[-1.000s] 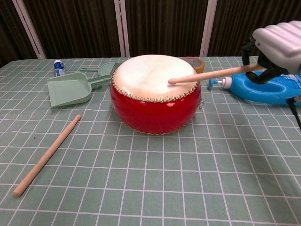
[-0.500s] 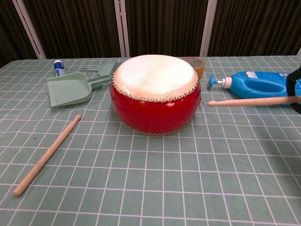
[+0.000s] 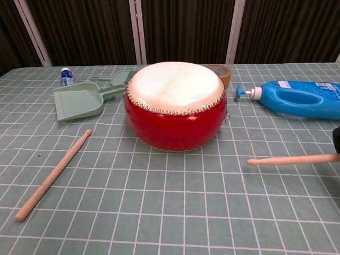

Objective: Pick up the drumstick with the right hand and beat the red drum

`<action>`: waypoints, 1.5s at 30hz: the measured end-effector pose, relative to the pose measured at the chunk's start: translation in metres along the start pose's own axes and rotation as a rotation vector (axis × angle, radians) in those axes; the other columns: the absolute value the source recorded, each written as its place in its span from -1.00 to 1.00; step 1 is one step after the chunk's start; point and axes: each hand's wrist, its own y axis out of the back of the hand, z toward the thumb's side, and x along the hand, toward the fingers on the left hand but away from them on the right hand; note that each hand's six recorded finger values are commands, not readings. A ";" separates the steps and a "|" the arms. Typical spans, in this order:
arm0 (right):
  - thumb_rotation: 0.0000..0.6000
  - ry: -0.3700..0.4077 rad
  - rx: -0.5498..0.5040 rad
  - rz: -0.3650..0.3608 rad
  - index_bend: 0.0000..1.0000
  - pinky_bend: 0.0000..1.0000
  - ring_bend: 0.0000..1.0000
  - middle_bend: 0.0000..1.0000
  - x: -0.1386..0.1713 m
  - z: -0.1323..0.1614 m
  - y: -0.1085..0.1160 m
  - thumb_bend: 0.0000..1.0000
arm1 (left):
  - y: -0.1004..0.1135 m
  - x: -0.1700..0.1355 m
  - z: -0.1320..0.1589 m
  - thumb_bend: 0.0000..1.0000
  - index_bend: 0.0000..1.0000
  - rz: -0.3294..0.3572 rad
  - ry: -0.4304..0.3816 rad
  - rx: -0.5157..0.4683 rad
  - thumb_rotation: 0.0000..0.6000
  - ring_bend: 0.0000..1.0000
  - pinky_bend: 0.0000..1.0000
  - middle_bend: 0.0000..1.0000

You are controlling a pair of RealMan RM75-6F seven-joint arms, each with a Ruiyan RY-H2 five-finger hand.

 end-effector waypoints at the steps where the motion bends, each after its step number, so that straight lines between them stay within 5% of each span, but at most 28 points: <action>1: 1.00 0.001 -0.001 -0.001 0.82 0.88 1.00 1.00 0.000 0.001 -0.001 0.61 | 0.000 0.000 0.000 -1.00 -1.00 0.000 0.000 0.001 1.00 -1.00 -0.99 -1.00; 12: 1.00 -0.022 0.061 0.036 -0.40 0.81 1.00 1.00 0.002 -0.001 -0.002 0.48 | 0.000 0.000 0.001 -1.00 -1.00 0.002 -0.001 0.003 1.00 -1.00 -0.99 -1.00; 17: 1.00 -0.051 0.081 0.069 -0.66 0.75 0.99 0.97 0.004 -0.005 -0.001 0.32 | 0.000 0.000 0.000 -1.00 -1.00 0.002 -0.002 0.005 1.00 -1.00 -0.99 -1.00; 22: 1.00 -0.062 0.077 0.061 -0.76 0.65 0.80 0.74 0.006 -0.007 0.009 0.26 | 0.000 0.000 0.000 -1.00 -1.00 0.000 -0.001 0.007 1.00 -1.00 -0.99 -1.00; 26: 1.00 -0.062 0.041 0.028 -0.90 0.29 0.43 0.32 0.006 -0.008 0.020 0.20 | 0.000 0.000 0.000 -1.00 -1.00 0.004 0.000 0.008 1.00 -1.00 -0.99 -1.00; 31: 1.00 -0.029 -0.037 -0.083 -1.00 -0.28 -0.21 -0.27 0.008 -0.008 0.044 -0.06 | 0.001 -0.001 0.000 -1.00 -1.00 0.008 0.002 0.006 1.00 -1.00 -0.99 -1.00; 36: 1.00 0.003 -0.121 -0.217 -1.00 -0.54 -0.66 -0.69 0.020 -0.024 0.076 -0.36 | 0.001 -0.001 0.001 -1.00 -1.00 0.011 -0.002 0.009 1.00 -1.00 -0.99 -1.00; 45: 1.00 -0.029 -0.191 -0.234 -1.00 -0.71 -0.87 -0.96 0.058 -0.077 0.081 -0.64 | 0.001 -0.003 0.002 -1.00 -1.00 0.019 -0.004 0.018 1.00 -1.00 -0.99 -1.00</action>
